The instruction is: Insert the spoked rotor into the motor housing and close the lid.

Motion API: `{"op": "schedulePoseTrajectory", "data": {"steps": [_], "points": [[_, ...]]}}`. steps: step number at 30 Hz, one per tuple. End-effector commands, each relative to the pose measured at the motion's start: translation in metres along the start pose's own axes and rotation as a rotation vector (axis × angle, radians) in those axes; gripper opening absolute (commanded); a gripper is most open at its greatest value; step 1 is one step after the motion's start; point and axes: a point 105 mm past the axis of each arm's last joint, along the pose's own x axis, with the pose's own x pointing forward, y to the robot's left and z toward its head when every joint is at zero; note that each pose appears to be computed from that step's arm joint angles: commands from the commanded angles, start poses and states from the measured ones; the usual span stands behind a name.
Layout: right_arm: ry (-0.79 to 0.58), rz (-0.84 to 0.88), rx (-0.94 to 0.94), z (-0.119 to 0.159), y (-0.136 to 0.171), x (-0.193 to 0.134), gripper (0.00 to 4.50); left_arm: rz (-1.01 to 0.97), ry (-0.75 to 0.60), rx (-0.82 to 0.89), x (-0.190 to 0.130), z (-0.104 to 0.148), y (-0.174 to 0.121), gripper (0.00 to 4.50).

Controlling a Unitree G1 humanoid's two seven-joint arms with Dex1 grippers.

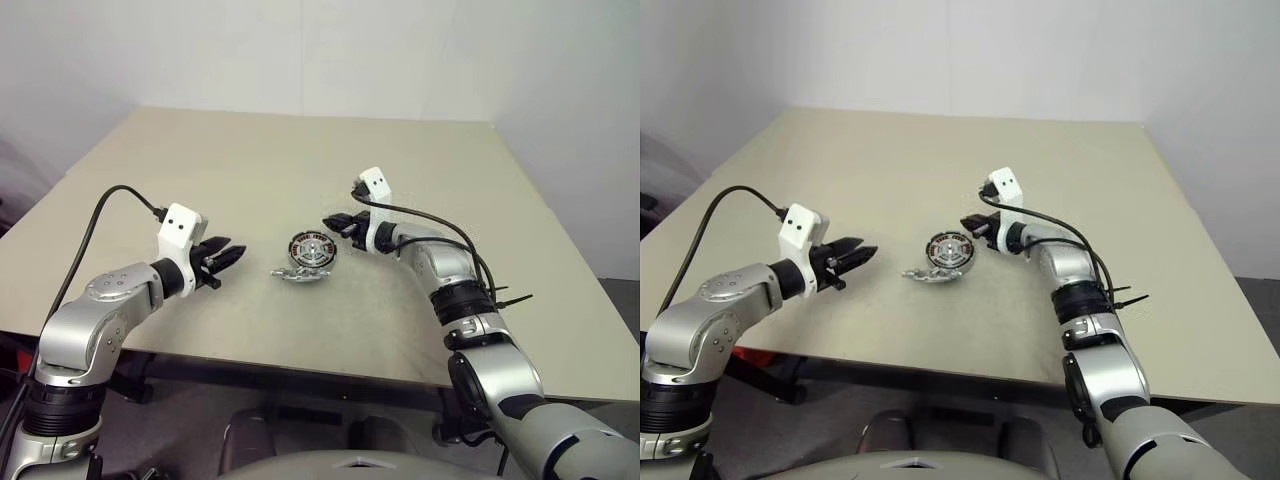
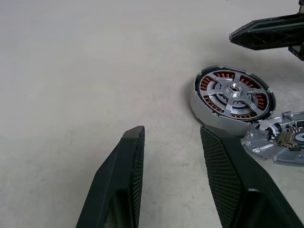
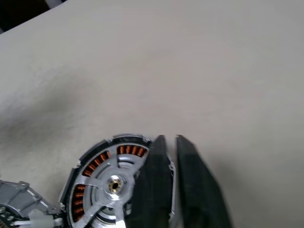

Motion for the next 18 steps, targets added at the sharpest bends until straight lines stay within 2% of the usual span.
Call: {"op": "schedulePoseTrajectory", "data": {"steps": [1,4,13,15,18], "points": [[-0.031,0.079,-0.097,0.017,0.018,0.003,0.01,0.008,-0.034,0.025,-0.001,0.009,0.001,1.97],[0.013,0.14,-0.118,0.006,0.03,0.004,0.01,0.013,-0.033,0.022,-0.002,0.008,0.002,1.97],[0.156,0.107,-0.095,-0.045,0.03,0.014,0.01,0.02,-0.033,0.022,-0.003,0.007,0.003,1.97],[0.161,0.093,-0.104,-0.049,0.028,0.015,0.01,0.023,-0.033,0.024,-0.003,0.008,0.003,1.97],[0.115,0.123,-0.102,-0.036,0.03,0.015,0.01,0.027,-0.035,0.024,-0.004,0.008,0.003,1.97]]}}
